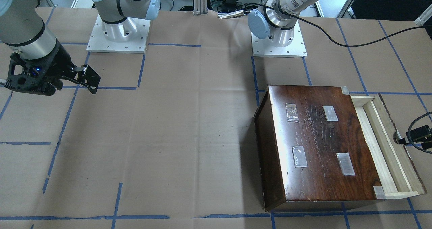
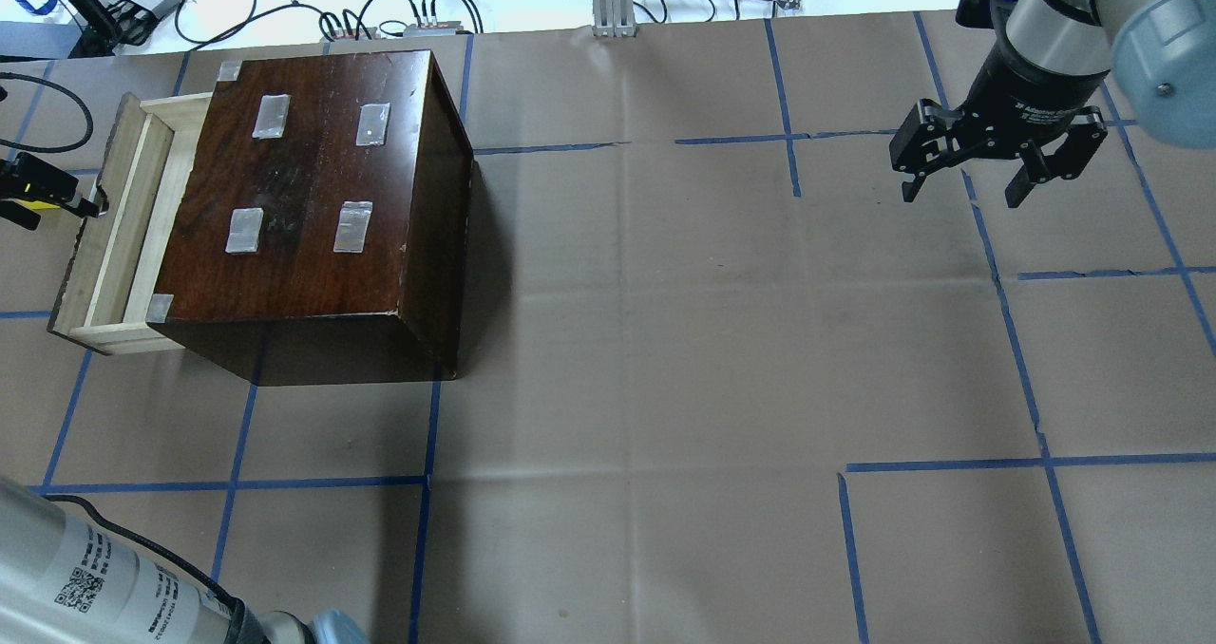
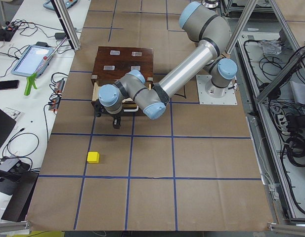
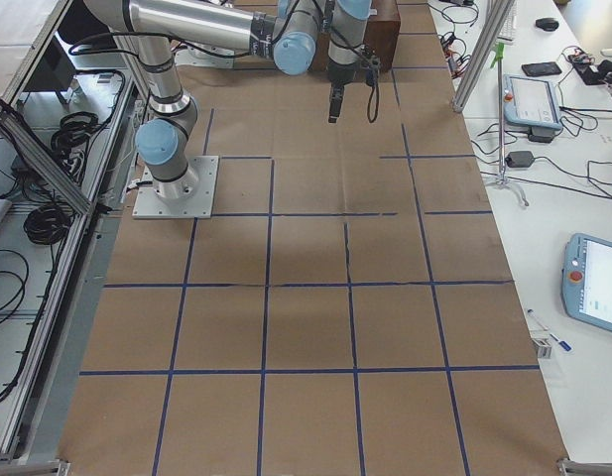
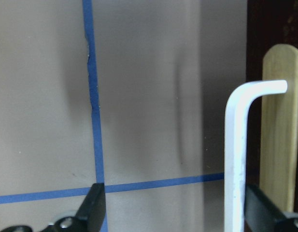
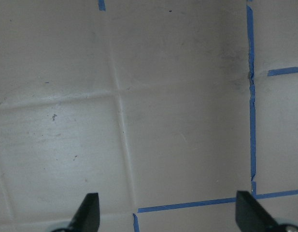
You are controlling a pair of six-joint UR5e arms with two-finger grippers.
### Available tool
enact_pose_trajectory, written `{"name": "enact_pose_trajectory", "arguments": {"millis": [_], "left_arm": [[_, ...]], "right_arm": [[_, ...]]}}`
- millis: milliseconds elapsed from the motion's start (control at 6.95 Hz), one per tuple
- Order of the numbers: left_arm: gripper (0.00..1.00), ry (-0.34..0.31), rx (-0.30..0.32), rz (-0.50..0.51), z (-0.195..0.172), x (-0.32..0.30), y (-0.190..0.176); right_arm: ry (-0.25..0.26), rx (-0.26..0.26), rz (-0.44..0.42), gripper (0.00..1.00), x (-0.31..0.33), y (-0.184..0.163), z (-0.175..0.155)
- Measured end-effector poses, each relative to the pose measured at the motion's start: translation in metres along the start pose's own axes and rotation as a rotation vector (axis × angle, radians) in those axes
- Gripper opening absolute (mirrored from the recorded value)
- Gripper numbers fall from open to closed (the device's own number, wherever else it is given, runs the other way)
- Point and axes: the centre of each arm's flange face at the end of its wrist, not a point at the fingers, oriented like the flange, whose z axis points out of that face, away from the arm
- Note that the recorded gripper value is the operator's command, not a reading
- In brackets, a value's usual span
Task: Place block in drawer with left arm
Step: 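Pull the drawer open away from the cabinet with the left gripper, then release the handle and move the left gripper over the yellow cube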
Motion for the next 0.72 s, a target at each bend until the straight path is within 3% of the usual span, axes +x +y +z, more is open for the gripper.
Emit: {"name": "enact_pose_trajectory", "arguments": {"millis": [720], "left_arm": [[0.99,-0.08,0.034,0.004,-0.04,-0.025,0.002]], "right_arm": [[0.0,0.0,0.0,1.0,0.0,0.0,0.0]]}}
